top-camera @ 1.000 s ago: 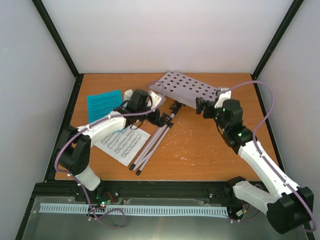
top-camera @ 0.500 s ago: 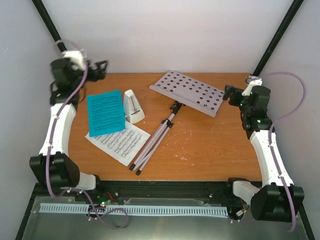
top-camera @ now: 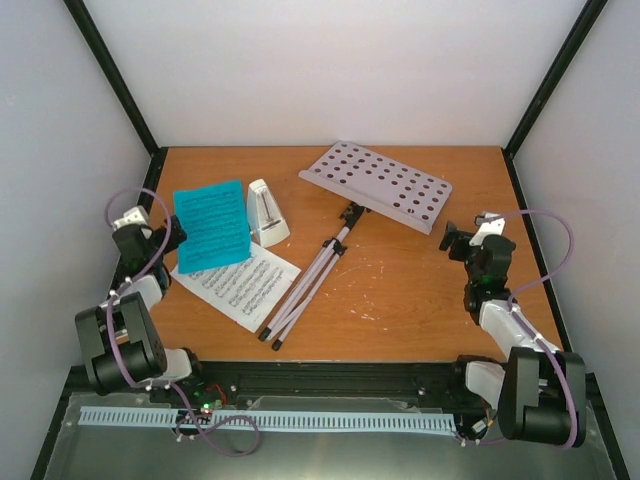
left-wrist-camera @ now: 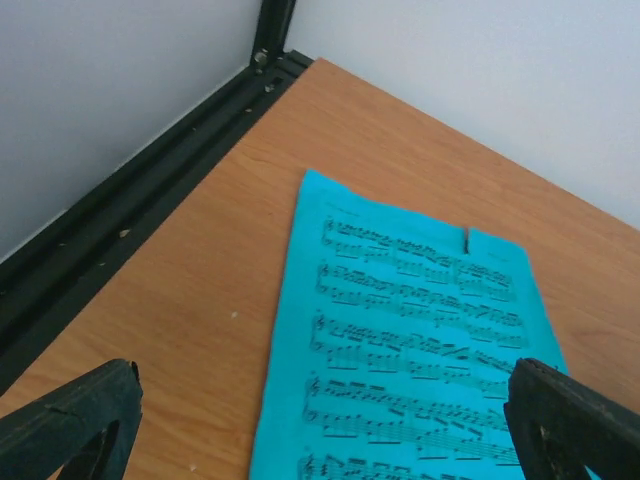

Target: Pack up the instrument practice props

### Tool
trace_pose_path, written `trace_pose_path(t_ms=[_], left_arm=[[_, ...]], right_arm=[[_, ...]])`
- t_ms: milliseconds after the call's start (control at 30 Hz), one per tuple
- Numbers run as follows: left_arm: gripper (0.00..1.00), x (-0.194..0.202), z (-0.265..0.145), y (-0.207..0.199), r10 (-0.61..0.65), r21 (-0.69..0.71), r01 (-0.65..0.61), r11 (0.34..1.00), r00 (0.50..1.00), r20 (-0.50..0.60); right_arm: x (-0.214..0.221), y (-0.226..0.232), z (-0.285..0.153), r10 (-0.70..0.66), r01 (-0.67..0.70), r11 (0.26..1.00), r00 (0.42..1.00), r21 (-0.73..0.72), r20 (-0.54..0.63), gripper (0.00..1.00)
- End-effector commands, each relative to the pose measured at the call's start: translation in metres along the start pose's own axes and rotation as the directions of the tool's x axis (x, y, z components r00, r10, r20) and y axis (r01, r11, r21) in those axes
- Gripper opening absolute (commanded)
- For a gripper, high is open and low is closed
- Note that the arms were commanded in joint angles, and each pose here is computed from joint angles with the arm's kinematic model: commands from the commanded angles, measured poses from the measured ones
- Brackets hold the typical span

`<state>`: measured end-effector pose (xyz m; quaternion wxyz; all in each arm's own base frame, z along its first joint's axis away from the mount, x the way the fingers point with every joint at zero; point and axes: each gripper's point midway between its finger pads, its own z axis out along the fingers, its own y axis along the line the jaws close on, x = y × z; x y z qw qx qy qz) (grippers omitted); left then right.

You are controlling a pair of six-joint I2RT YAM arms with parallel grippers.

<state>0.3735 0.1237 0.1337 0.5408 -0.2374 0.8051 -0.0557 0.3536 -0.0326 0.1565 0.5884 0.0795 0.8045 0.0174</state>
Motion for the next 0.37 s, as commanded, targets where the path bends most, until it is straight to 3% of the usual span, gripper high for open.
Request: trace_pose_path(t_ms=[0, 333], left_arm=[[1.0, -0.047, -0.024, -0.009, 0.079, 0.011, -0.086, 0.996, 0.956, 0.284], [0.99, -0.014, -0.027, -0.016, 0.154, 0.044, -0.176, 0.983, 0.938, 0.311]], right_arm=[[-0.029, -0.001, -0.001, -0.059, 0.058, 0.998, 0.983, 0.01, 0.174, 1.0], [-0.001, 0.002, 0.016, -0.033, 0.038, 0.999, 0.988, -0.031, 0.153, 1.0]])
